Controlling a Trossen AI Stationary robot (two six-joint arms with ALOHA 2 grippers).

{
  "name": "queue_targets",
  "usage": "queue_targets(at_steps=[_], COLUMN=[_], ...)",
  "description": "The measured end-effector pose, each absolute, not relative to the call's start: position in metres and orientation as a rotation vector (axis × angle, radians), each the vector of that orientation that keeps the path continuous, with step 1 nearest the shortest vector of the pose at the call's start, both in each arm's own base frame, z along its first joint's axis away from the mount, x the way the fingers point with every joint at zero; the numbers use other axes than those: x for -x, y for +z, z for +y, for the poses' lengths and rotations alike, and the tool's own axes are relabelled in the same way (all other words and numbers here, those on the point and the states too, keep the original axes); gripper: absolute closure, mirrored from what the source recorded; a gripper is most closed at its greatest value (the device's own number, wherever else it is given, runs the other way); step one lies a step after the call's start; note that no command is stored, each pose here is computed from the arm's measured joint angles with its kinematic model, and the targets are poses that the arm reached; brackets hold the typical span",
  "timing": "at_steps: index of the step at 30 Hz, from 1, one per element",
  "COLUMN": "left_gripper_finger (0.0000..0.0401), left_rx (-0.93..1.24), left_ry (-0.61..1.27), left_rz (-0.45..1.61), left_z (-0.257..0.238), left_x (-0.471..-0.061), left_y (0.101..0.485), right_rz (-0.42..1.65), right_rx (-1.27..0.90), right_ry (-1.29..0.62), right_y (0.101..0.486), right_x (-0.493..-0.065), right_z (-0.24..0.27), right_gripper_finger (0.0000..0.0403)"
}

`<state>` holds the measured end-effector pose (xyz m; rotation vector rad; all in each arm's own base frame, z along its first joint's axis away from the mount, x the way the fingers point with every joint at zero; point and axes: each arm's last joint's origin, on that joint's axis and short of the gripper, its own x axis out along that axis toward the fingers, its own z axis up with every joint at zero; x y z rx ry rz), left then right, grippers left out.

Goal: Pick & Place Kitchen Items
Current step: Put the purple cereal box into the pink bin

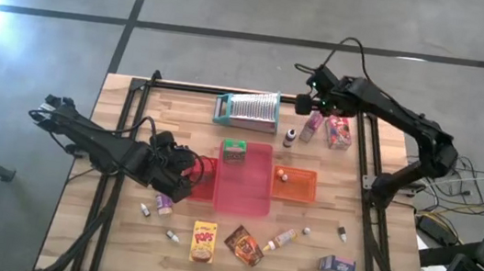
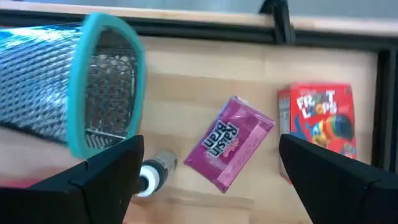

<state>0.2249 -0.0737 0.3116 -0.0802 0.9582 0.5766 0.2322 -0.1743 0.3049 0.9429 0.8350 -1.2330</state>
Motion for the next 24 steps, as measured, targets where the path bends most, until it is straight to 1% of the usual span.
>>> queue_targets(at_steps=[4, 7, 11, 18, 24], left_gripper_finger=[0.0125, 0.0125, 0.0125, 0.0125, 0.0125], left_rx=[0.08, 0.08, 0.08, 0.08, 0.082], left_ry=[0.576, 0.577, 0.577, 0.576, 0.575], left_rz=[0.958, 0.958, 0.958, 0.958, 0.956], left_z=[-0.074, -0.074, -0.074, -0.074, -0.074], left_x=[-0.225, -0.225, -0.225, -0.225, -0.225], left_y=[0.312, 0.312, 0.312, 0.312, 0.312], right_rz=[0.876, 0.906, 0.942, 1.009, 0.992], right_rx=[-1.1, -1.169, -1.183, -1.202, -1.188], right_ry=[-1.256, -1.246, -1.255, -1.302, -1.333], right_y=[0.29, 0.28, 0.27, 0.261, 0.26], right_x=[-0.232, -0.235, -0.24, -0.234, -0.234], right_z=[-0.187, -0.192, -0.196, -0.199, -0.2], right_gripper_finger=[0.0041, 0.0048, 0.0058, 0.0077, 0.0092])
